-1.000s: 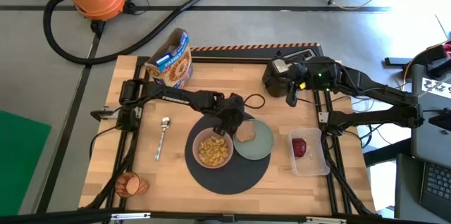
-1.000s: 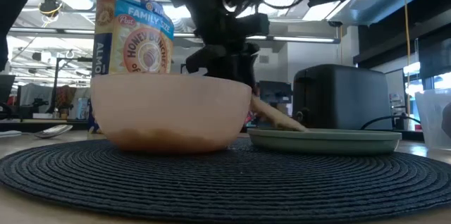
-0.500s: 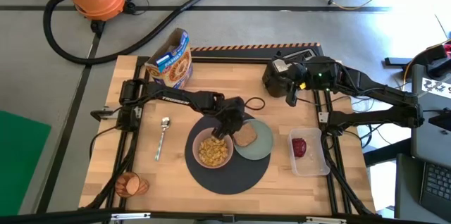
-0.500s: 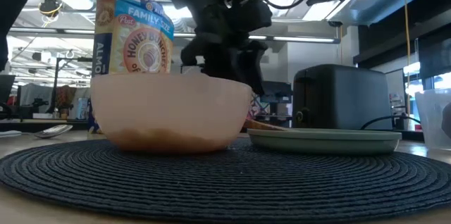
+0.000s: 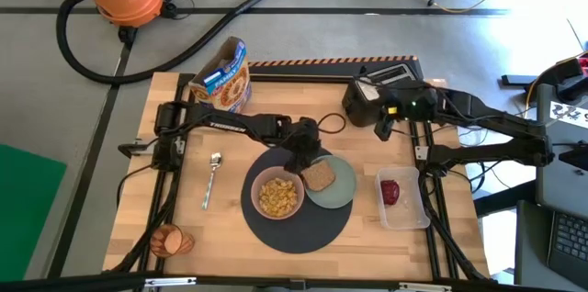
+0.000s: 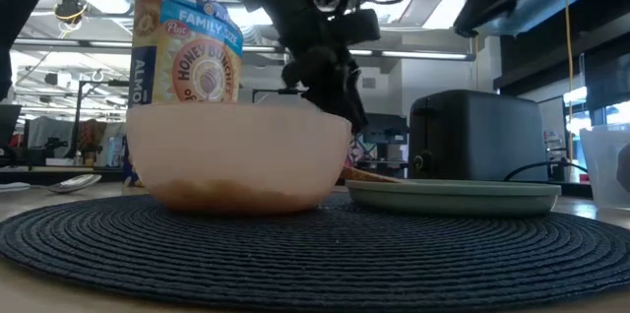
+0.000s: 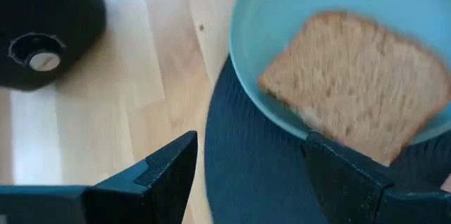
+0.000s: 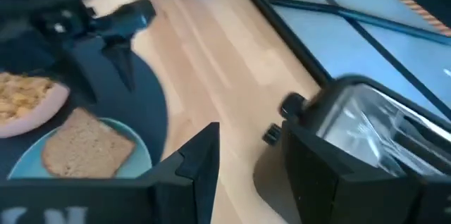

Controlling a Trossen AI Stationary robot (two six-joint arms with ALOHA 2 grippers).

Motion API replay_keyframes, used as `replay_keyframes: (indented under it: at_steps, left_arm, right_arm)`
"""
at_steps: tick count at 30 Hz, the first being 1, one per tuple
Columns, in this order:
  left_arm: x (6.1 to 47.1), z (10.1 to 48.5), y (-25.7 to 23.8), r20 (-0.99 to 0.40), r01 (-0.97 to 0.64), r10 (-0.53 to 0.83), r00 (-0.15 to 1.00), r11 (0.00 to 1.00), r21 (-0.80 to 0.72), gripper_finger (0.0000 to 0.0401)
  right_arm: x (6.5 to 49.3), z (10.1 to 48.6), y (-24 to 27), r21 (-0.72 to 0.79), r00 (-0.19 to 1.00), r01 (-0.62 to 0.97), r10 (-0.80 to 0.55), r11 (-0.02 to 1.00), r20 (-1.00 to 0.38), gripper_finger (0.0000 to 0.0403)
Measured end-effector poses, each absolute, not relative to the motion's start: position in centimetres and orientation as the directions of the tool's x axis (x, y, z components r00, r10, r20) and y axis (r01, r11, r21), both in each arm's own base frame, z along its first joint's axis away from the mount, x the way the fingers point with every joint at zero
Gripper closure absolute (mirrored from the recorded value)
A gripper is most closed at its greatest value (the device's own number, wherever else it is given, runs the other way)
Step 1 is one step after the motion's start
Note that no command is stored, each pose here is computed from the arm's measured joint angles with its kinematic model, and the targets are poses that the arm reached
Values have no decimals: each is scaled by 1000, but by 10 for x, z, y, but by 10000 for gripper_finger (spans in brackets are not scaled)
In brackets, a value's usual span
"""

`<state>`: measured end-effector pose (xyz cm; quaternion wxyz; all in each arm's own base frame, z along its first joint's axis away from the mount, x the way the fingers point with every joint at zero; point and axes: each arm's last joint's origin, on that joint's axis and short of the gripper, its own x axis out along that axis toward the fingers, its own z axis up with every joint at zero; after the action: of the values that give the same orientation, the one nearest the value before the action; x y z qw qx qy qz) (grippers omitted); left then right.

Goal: Arrange a breakfast setting
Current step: Put the red apple on the light blue plate to the right of the toasted bread

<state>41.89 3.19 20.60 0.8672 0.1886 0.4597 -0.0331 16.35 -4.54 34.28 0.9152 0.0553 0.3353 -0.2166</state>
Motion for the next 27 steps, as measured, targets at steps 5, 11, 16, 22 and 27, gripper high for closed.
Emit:
replay_keyframes:
  at_steps: [5, 11, 16, 22, 27]
  left_arm:
    - [412, 227, 32, -774, 99, 135, 619, 964, 247, 151]
    - [389, 245, 15, -732, -8, 171, 659, 975, 221, 151]
    - [362, 248, -34, -660, -23, 100, 745, 992, 125, 151]
    - [332, 238, -88, -588, -22, 149, 795, 976, 217, 151]
    - [322, 232, -108, -559, -45, 204, 804, 957, 285, 151]
  right_arm:
    - [156, 340, -26, 2, 644, 496, -366, 868, -671, 263]
    - [159, 335, 9, 94, 671, 486, -302, 869, -677, 263]
    - [152, 310, 41, 186, 655, 534, -264, 825, -708, 263]
    - [137, 269, 63, 250, 536, 624, -173, 740, -826, 263]
    - [131, 257, 70, 260, 462, 646, -96, 718, -882, 255]
